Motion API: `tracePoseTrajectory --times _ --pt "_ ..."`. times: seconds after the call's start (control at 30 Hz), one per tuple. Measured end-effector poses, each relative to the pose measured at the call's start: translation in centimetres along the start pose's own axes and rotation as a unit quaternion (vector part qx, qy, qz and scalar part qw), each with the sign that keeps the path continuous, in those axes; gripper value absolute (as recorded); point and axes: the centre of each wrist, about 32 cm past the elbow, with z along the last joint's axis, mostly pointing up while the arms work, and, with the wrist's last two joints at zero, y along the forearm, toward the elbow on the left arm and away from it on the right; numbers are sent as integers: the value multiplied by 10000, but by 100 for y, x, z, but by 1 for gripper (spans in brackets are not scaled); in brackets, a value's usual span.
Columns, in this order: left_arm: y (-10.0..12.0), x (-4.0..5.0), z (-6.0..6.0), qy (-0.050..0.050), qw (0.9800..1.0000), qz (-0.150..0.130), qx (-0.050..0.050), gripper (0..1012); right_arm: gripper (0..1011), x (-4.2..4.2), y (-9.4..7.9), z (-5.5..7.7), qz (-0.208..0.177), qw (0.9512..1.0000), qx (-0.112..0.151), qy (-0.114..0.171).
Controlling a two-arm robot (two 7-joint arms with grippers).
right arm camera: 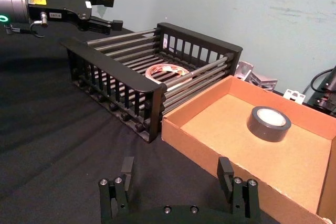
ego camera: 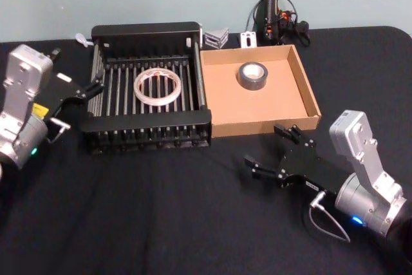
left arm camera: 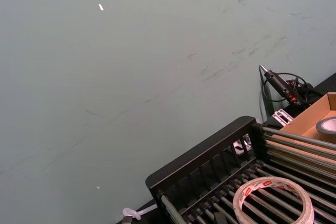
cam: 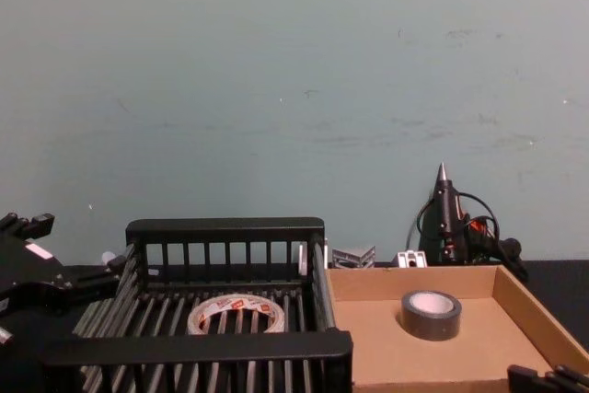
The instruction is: Pick up the white tape and place it into the black box , Pick up the silver tape and place it into the brown box.
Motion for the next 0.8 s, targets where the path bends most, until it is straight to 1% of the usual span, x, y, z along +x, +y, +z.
tracePoseTrajectory --times 0.8 --pt "0 0 0 0 10000 0 0 1001 1002 0 0 0 0 10000 1 0"
